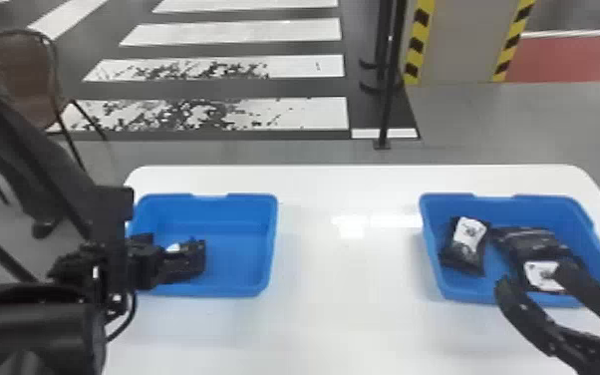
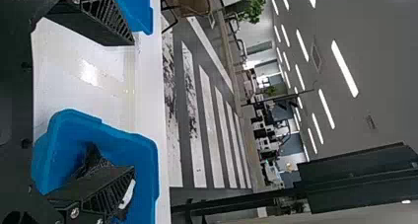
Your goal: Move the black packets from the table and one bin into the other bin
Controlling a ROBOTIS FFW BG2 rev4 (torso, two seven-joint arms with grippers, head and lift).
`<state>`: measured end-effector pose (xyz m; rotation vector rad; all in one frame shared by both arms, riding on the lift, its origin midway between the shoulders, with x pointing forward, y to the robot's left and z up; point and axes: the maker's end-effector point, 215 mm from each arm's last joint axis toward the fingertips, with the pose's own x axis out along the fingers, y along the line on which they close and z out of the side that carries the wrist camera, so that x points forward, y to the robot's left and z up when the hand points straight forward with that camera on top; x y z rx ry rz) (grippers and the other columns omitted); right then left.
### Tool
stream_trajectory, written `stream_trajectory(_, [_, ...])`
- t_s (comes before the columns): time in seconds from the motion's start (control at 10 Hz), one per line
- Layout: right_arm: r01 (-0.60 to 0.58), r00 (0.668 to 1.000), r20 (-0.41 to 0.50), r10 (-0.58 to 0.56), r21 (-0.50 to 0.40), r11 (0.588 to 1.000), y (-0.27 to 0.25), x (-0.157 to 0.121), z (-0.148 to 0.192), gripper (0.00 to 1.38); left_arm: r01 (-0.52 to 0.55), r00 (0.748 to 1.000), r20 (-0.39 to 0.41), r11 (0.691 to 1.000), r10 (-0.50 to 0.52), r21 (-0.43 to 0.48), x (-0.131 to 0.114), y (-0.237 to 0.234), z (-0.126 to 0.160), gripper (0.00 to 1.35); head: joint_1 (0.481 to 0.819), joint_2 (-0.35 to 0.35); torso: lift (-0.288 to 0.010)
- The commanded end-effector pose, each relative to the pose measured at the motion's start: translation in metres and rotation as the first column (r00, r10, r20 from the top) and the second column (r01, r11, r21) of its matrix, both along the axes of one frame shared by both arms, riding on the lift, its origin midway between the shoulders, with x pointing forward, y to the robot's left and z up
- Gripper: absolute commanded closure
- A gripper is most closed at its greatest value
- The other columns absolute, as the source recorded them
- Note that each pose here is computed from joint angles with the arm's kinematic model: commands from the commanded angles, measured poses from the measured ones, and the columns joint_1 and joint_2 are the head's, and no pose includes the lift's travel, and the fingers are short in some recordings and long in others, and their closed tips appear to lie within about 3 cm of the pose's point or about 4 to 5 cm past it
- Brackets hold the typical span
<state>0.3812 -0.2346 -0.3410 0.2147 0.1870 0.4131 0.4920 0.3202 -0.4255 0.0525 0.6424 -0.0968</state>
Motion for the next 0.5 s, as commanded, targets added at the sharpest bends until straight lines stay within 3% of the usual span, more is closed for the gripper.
stream_trajectory(0.0, [-0.012,1.0,-0.001,0.012,0.004,1.0,0.005,0.001,-0.001,0.13,-0.043,0.996,-0.078,0.999,0.044,0.019,-0.011,0.01,-0.017,0.15,0.695,0.104,-0.11])
stream_trajectory(0.4, [-0.023,1.0,0.003,0.023,0.007,1.0,0.01,0.002,0.001,0.13,-0.074,0.985,-0.155,0.996,0.081,0.053,-0.019,0.027,-0.043,0.15,0.695,0.153,-0.11])
